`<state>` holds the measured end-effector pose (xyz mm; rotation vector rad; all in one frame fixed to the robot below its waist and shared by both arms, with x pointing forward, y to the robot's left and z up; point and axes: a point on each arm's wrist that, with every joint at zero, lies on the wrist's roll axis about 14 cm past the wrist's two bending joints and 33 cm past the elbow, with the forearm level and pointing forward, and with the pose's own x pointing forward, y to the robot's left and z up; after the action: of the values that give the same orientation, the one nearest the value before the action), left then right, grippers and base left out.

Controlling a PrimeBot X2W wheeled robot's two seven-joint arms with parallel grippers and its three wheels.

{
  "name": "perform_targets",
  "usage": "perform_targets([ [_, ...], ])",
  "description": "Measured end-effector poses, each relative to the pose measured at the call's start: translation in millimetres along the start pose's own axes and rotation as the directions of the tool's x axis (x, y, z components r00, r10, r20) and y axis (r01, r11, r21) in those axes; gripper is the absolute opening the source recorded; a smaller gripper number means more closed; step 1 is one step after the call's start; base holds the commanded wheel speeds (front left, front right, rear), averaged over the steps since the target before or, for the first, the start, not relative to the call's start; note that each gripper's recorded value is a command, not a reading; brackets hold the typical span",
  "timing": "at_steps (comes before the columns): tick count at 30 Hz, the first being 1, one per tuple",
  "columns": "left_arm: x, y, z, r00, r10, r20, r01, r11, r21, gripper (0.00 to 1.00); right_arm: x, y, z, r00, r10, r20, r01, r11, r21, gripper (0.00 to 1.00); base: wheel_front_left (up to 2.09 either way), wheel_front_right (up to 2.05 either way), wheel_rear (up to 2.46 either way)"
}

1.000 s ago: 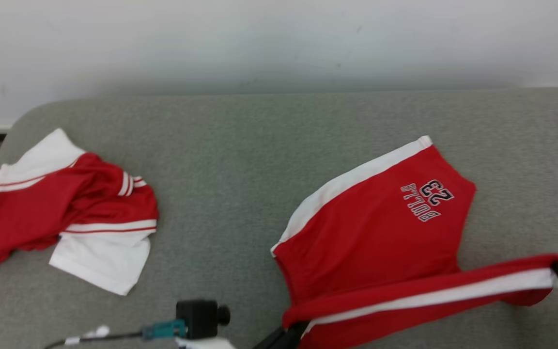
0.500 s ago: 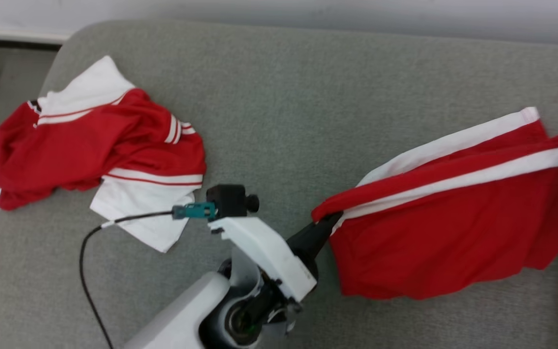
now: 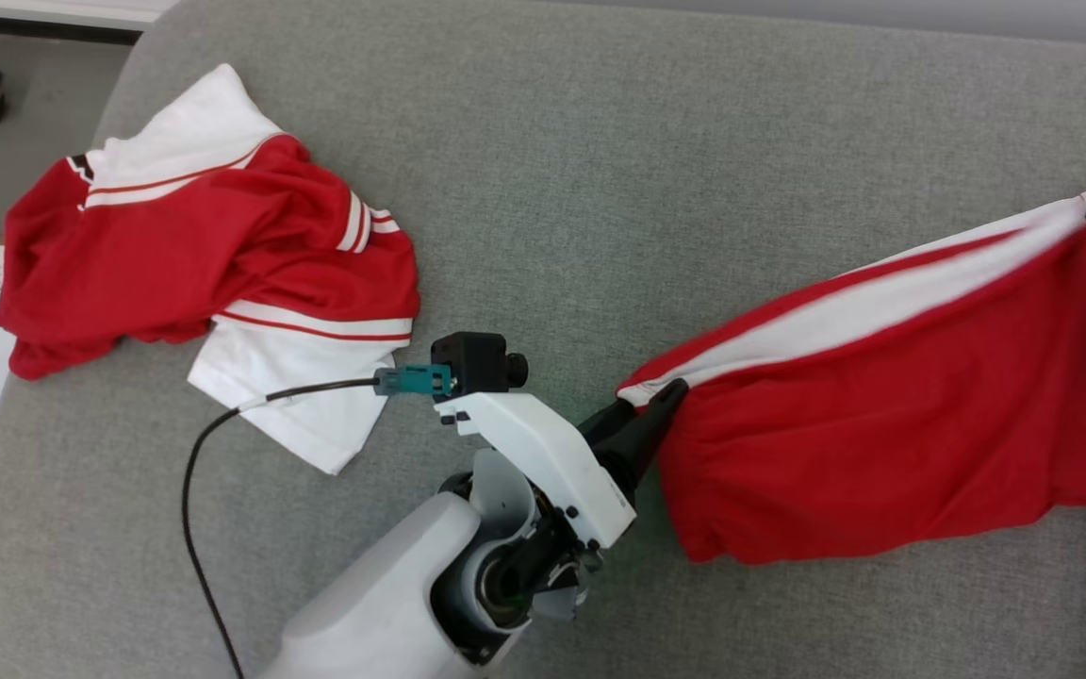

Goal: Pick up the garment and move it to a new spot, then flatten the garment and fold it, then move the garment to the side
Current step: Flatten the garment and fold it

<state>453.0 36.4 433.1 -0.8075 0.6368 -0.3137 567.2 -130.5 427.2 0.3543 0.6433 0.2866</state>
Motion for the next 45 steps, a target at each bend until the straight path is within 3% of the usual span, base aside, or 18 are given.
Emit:
perform_targets([
  [4,-1.4,-0.2,-0.1,1.000,0.000,0.014,-0.001,0.997,0.076,1.00,-8.9,7.2,7.7,0.999,0.020,0.025,-0.019,0.999,-0.048,1.00,0.00,0.00,0.00],
  [8,-10.2,7.5,9.7,0.997,0.018,0.070,-0.033,0.975,0.221,1.00,-25.4,6.1,5.5,1.000,0.018,0.022,-0.015,0.992,-0.127,1.00,0.00,0.00,0.00],
  [13,-27.4,0.1,30.7,0.979,-0.017,0.205,-0.073,0.902,0.425,1.00,-49.9,-7.2,-0.6,0.999,-0.030,-0.015,0.026,0.970,-0.243,1.00,0.00,0.00,0.00],
  [18,-44.3,-17.8,49.4,0.933,-0.105,0.343,-0.108,0.830,0.548,1.00,-58.0,-25.3,-4.3,0.995,-0.087,-0.049,0.072,0.963,-0.260,1.00,0.00,0.00,0.00],
  [29,-70.9,13.2,62.2,0.869,-0.040,0.493,-0.295,0.759,0.581,1.00,-21.1,-39.4,-46.3,0.972,-0.105,-0.210,0.068,0.982,-0.173,1.00,0.00,0.00,0.00],
  [32,-85.5,25.3,70.3,0.838,-0.010,0.546,-0.357,0.747,0.561,1.00,-9.8,-29.8,-52.2,0.968,-0.054,-0.246,0.026,0.993,-0.118,1.00,0.00,0.00,0.00],
  [34,-94.1,35.0,69.0,0.824,0.025,0.565,-0.383,0.760,0.525,1.00,-3.5,-21.9,-54.4,0.966,-0.021,-0.259,-0.002,0.996,-0.087,1.00,0.00,0.00,0.00],
  [35,-97.7,39.5,66.0,0.822,0.039,0.568,-0.395,0.757,0.521,1.00,-1.5,-17.8,-57.1,0.963,-0.004,-0.271,-0.017,0.997,-0.072,0.47,0.00,0.00,0.00],
  [36,-101.4,43.6,65.3,0.817,0.051,0.574,-0.407,0.757,0.512,1.00,-0.4,-14.8,-57.9,0.961,0.007,-0.277,-0.027,0.997,-0.066,0.09,0.00,0.00,0.00],
  [37,-104.3,45.8,65.0,0.812,0.060,0.581,-0.412,0.764,0.497,1.00,0.3,-11.8,-58.6,0.960,0.017,-0.279,-0.036,0.997,-0.064,0.00,0.00,0.00,0.00],
  [45,-115.3,52.4,54.7,0.807,0.064,0.586,-0.421,0.759,0.496,1.00,-10.2,5.8,-59.6,0.966,0.094,-0.241,-0.090,0.996,0.027,0.00,0.00,0.00,0.00],
])
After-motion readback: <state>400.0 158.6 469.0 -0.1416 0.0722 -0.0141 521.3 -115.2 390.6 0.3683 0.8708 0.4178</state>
